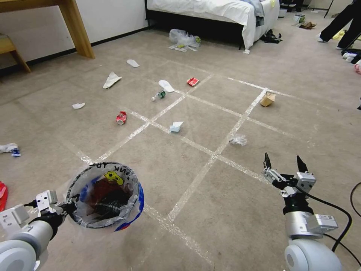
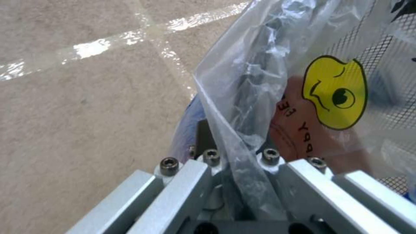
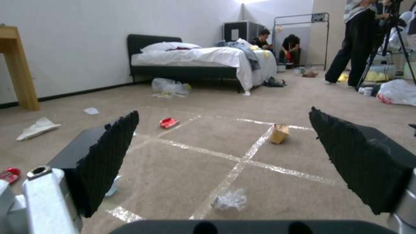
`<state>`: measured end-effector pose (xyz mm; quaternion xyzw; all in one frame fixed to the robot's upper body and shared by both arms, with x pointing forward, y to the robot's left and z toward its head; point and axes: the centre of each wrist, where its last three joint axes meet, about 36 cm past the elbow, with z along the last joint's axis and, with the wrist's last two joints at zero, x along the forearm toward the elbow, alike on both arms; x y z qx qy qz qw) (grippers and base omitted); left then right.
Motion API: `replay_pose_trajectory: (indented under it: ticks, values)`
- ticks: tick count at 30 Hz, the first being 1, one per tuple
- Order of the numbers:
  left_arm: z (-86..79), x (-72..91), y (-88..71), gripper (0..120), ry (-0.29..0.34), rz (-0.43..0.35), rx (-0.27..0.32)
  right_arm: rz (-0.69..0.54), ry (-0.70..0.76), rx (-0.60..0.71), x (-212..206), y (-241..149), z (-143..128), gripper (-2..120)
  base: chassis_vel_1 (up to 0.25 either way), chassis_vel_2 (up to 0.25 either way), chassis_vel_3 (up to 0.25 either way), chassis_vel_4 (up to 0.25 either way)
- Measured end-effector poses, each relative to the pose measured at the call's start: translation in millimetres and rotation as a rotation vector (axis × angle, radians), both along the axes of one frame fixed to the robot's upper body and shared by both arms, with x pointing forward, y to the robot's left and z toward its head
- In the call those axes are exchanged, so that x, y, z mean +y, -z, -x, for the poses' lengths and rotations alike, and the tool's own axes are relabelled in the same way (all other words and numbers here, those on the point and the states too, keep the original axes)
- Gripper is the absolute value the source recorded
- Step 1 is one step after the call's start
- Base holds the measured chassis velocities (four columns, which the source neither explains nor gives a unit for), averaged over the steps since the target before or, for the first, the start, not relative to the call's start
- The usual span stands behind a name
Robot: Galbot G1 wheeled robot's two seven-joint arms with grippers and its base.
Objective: Pick up the trash bin and place the garbage on the floor into it.
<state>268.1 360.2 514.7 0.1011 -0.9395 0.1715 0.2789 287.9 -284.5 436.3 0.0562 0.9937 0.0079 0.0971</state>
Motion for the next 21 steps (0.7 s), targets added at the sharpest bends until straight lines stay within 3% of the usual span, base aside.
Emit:
replay_pose_trajectory:
  ticks: [21]
  values:
    - [-0.1,0.2,2.0,1,-0.003,0.005,0.002,0.004,-0.01,-0.005,0.9,-0.7,-1.4,100,-0.099,0.097,0.098,-0.101]
